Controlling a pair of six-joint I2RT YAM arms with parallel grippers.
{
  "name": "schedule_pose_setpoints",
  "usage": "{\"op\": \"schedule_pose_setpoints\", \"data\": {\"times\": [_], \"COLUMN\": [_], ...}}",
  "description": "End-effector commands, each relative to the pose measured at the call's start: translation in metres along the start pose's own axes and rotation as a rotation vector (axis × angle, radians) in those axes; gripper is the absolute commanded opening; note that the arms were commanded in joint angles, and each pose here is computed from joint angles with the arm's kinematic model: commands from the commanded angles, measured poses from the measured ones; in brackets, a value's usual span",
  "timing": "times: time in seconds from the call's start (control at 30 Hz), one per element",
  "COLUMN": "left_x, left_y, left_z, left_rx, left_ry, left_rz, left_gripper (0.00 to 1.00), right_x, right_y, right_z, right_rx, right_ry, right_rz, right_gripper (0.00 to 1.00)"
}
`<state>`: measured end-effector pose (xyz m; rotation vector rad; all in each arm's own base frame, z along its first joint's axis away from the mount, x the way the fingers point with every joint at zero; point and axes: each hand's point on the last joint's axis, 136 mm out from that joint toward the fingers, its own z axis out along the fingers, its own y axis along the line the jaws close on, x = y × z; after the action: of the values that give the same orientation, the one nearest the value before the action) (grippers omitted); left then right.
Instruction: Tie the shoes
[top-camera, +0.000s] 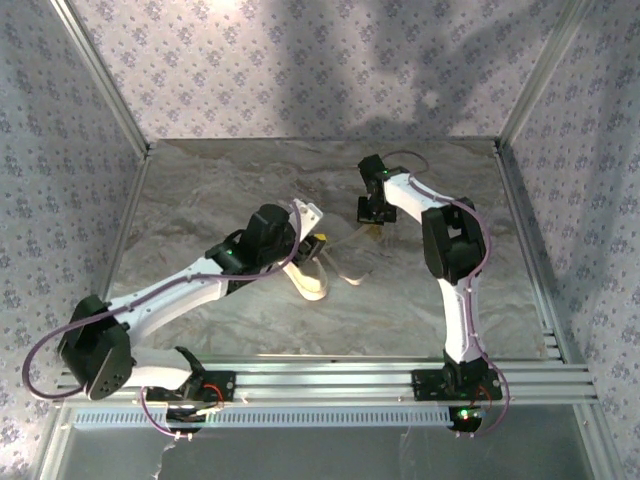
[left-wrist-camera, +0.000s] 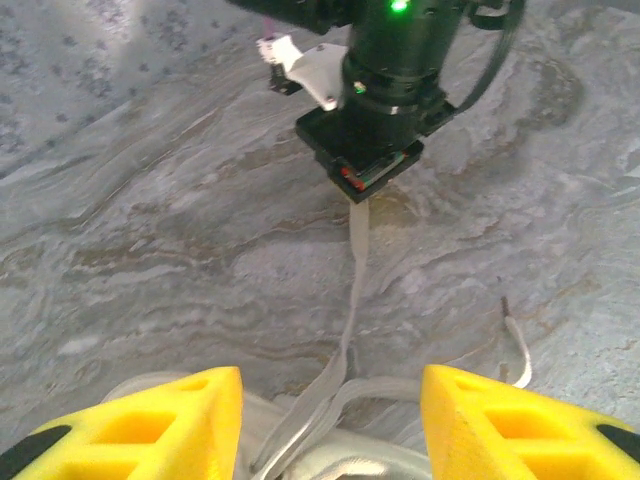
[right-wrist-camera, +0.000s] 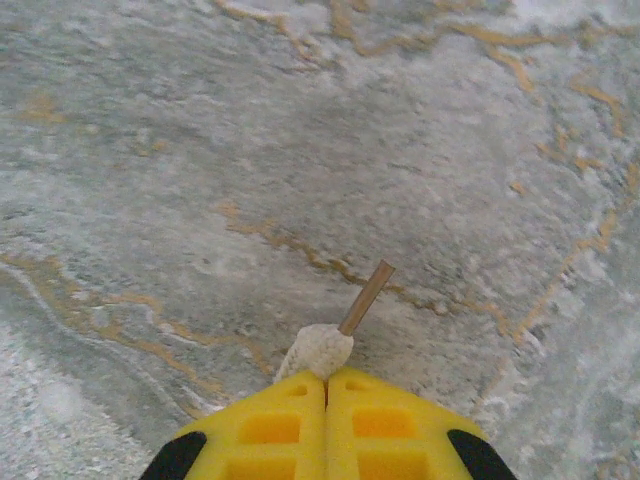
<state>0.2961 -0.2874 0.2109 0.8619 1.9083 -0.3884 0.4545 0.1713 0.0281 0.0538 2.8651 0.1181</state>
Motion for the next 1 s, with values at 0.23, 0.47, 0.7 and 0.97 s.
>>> {"op": "schedule_pose_setpoints", "data": {"times": [0.23,0.47,0.7,0.97], "left_x": [0.033,0.067,0.096,0.117], "left_y": [0.050,0.084,0.102,0.100], "left_z": [-0.017,-0.027,-0.044,-0.067], "left_rx": [-0.123,-0.192,-0.216,-0.254], "left_ry": [0.007,0.021,0.009,0.026], "left_rz": [-0.292,-0.559,-0.735,-0.787], "left_gripper": [0.49,0.45,0.42,0.42], "right_x": [-0.025,0.055,0.174,0.233], "right_y": [0.077,0.153,0.190,0.211], "right_z": [-0.117,-0.182,-0.197,-0.182], "right_rx": [-0.230,-0.449,-0.611,-0.669], "right_ry": [-0.348,-0.429,-0.276,-0.103], "right_rz": [-0.335,-0.781,-1.130,-1.263], "right_gripper": [0.00,0.00,0.00,0.00]}}
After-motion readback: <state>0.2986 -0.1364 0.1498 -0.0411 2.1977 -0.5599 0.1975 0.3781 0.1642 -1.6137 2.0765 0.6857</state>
